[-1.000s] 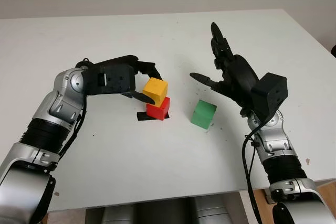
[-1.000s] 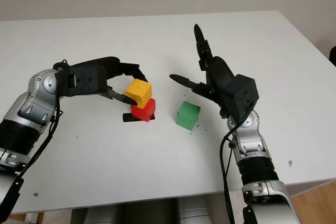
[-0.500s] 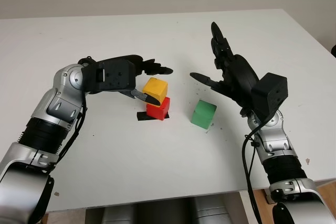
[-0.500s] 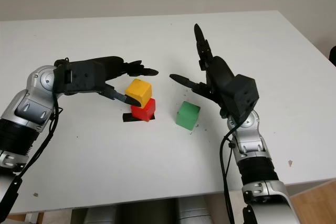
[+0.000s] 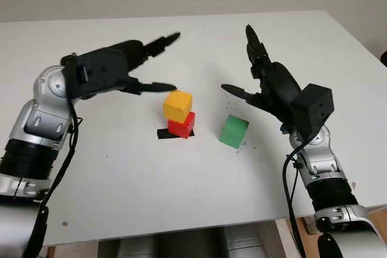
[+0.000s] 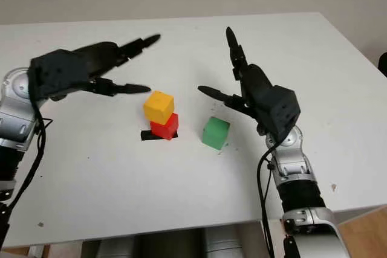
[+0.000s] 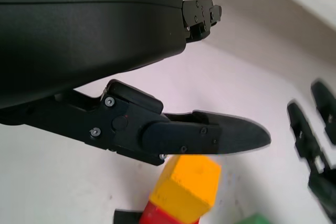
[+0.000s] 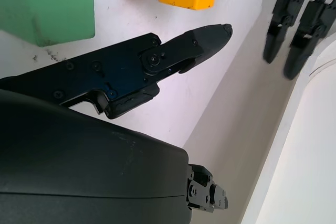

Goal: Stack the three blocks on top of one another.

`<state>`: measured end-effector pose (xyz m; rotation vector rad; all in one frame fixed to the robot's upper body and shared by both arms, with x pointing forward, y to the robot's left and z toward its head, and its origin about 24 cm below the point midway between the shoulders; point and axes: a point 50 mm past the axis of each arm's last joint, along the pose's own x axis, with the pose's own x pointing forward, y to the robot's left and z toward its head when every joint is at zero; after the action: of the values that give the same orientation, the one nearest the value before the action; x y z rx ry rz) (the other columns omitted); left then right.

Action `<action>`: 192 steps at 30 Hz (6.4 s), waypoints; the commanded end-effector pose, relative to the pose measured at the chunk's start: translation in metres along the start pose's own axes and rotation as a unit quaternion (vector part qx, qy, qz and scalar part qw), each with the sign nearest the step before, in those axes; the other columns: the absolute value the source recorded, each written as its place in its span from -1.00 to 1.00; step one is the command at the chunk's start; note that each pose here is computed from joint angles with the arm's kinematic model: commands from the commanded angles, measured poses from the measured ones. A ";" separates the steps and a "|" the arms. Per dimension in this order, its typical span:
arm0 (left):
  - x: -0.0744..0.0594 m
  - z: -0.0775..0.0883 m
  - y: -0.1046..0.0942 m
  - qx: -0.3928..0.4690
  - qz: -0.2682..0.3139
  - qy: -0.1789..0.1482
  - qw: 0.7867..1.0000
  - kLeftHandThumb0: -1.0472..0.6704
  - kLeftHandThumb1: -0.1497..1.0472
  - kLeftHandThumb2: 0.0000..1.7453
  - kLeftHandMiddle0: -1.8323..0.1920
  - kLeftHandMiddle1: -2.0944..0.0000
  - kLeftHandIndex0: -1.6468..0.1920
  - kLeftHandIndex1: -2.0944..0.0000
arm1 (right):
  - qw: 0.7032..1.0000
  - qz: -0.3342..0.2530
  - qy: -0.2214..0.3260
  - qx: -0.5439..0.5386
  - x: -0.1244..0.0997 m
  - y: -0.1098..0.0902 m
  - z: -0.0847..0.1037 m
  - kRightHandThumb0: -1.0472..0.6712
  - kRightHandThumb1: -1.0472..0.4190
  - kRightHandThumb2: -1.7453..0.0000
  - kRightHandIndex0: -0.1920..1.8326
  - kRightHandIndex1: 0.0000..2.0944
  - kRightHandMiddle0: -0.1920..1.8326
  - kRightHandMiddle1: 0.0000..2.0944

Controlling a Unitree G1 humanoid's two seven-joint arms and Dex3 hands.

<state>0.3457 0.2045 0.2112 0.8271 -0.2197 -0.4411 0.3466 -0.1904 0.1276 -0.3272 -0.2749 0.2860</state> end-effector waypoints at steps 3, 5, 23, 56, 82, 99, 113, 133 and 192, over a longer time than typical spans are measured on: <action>-0.012 -0.014 0.000 -0.071 0.072 -0.002 0.995 -0.71 1.00 -0.32 0.99 0.97 0.99 0.96 | 1.000 0.009 -0.017 -0.010 0.003 -0.020 0.017 -0.48 -0.83 0.95 -1.00 -1.00 -0.98 -0.95; -0.017 -0.022 -0.001 -0.100 0.100 0.008 0.990 -0.70 1.00 -0.30 1.00 0.99 0.99 0.98 | 1.000 0.012 -0.012 -0.026 0.001 -0.025 0.021 -0.50 -0.82 0.95 -1.00 -1.00 -0.96 -0.94; -0.055 -0.049 -0.040 -0.254 0.191 0.025 0.948 -0.74 1.00 -0.32 1.00 1.00 1.00 1.00 | 0.921 0.189 0.014 -0.339 0.011 -0.054 0.085 -0.61 -0.62 0.96 -0.80 -0.90 -0.68 -0.87; -0.054 -0.045 -0.046 -0.262 0.199 0.032 0.944 -0.71 1.00 -0.32 1.00 1.00 1.00 0.97 | 0.706 0.337 -0.119 -0.612 -0.003 -0.008 0.057 -0.51 -0.77 0.92 -0.75 -0.94 -0.49 -0.89; -0.058 -0.045 -0.045 -0.253 0.193 0.039 0.947 -0.72 1.00 -0.36 1.00 1.00 0.97 0.95 | 0.712 0.326 -0.148 -0.605 0.005 0.001 0.027 -0.46 -0.80 0.94 -0.67 -0.94 -0.22 -0.67; -0.056 -0.045 -0.044 -0.241 0.178 0.038 0.953 -0.73 1.00 -0.36 1.00 1.00 0.93 0.94 | 0.733 0.289 -0.173 -0.591 0.008 -0.005 0.032 -0.29 -0.84 0.94 -0.50 -0.92 -0.39 0.40; -0.056 -0.046 -0.045 -0.247 0.182 0.040 0.951 -0.72 1.00 -0.37 1.00 1.00 0.95 0.95 | 0.920 0.229 -0.004 -0.318 0.026 -0.022 0.044 -0.27 -0.87 0.93 -0.63 -0.98 -0.45 0.38; -0.061 -0.048 -0.047 -0.254 0.185 0.047 0.948 -0.70 1.00 -0.38 1.00 1.00 0.96 0.95 | 0.986 0.161 0.028 0.023 0.056 -0.004 0.077 -0.27 -0.87 0.93 -0.71 -0.97 -0.55 0.55; -0.061 -0.047 -0.043 -0.249 0.184 0.043 0.950 -0.72 1.00 -0.39 1.00 1.00 0.96 0.95 | 0.943 0.186 0.135 0.243 0.051 0.074 0.004 -0.31 -0.84 0.94 -0.69 -0.94 -0.43 0.46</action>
<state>0.2939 0.2365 0.1393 0.2791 -0.1447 -0.0956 0.3759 -0.1094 0.1114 0.0759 0.1585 0.6459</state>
